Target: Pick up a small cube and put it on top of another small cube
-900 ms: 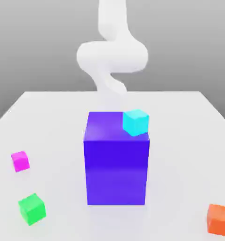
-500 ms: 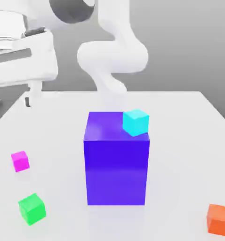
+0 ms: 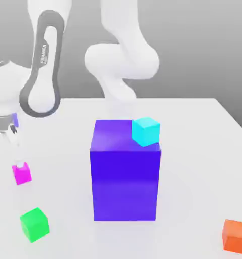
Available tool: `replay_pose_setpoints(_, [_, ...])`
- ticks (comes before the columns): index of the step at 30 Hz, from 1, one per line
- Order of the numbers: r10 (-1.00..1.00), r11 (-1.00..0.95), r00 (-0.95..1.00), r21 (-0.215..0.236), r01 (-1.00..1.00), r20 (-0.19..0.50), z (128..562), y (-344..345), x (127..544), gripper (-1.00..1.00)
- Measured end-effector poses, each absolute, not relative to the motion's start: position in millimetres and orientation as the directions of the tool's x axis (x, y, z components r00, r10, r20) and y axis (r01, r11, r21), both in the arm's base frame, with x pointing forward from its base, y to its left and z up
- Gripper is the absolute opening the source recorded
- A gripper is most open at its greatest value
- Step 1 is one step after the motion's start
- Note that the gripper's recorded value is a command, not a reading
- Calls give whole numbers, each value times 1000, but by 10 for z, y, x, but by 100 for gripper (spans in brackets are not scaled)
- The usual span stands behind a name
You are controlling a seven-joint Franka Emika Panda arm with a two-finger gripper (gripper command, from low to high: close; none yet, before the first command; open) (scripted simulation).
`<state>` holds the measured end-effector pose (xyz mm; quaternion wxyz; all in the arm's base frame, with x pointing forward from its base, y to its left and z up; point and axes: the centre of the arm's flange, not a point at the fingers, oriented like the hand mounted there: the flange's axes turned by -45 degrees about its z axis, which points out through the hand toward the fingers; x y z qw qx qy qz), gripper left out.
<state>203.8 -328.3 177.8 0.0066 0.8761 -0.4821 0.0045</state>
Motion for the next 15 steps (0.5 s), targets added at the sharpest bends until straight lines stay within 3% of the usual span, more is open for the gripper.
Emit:
replay_pose_setpoints(8, [-846, -534, 534, 5, -846, 6, 1341, -3254, 2024, 0])
replay_pose_setpoints(9, [-846, -533, 533, 2, -846, 3, 1283, -3237, 2020, -100])
replay_pose_setpoints(15, [-847, -532, 532, 1, -847, 0, 1252, -3227, 2019, -100])
